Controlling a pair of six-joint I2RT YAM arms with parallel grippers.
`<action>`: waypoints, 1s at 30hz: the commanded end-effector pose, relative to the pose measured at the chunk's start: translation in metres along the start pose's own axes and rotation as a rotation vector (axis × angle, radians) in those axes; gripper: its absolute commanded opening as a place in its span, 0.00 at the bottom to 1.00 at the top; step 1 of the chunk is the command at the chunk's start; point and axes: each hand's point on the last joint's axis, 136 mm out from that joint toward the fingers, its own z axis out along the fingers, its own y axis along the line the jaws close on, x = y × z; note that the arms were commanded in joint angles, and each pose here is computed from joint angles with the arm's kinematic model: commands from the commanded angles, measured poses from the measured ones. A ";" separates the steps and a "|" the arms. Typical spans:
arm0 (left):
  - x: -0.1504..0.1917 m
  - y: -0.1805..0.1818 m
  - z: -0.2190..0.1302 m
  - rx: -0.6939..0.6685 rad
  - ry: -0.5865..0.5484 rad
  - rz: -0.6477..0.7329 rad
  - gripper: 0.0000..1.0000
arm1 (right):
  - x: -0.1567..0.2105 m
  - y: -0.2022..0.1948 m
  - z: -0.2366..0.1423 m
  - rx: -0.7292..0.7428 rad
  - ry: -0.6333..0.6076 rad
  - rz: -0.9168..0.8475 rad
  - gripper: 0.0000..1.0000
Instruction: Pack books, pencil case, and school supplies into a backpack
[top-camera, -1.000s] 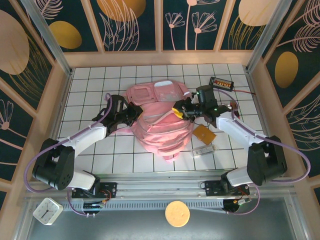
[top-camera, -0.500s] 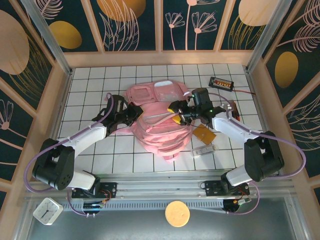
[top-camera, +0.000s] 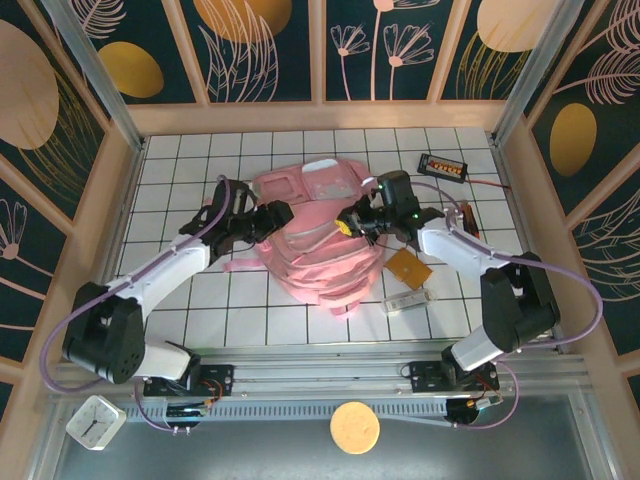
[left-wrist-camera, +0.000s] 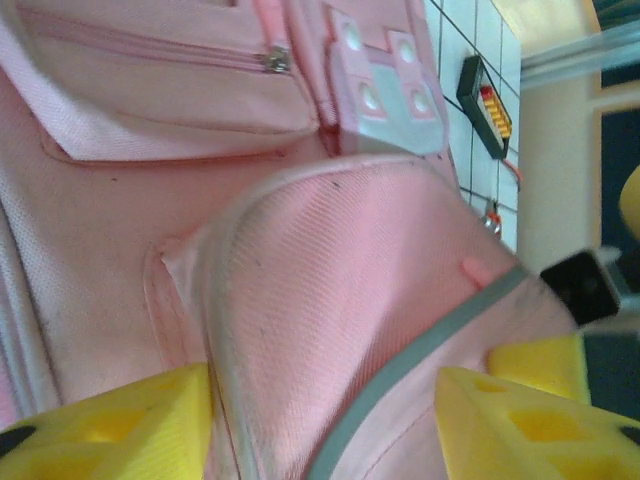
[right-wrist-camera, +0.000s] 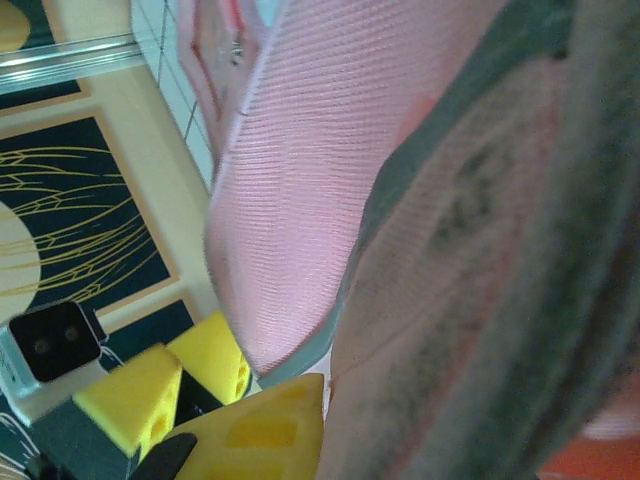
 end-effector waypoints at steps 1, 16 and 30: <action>0.009 -0.010 -0.030 -0.021 0.034 0.238 0.62 | -0.011 0.048 -0.004 -0.085 -0.051 -0.101 0.00; 0.053 -0.001 -0.025 -0.020 0.220 0.444 0.49 | -0.011 0.094 0.001 -0.123 -0.028 -0.158 0.00; 0.052 -0.014 0.010 -0.034 0.228 0.487 0.47 | -0.010 0.092 0.000 -0.126 -0.017 -0.154 0.00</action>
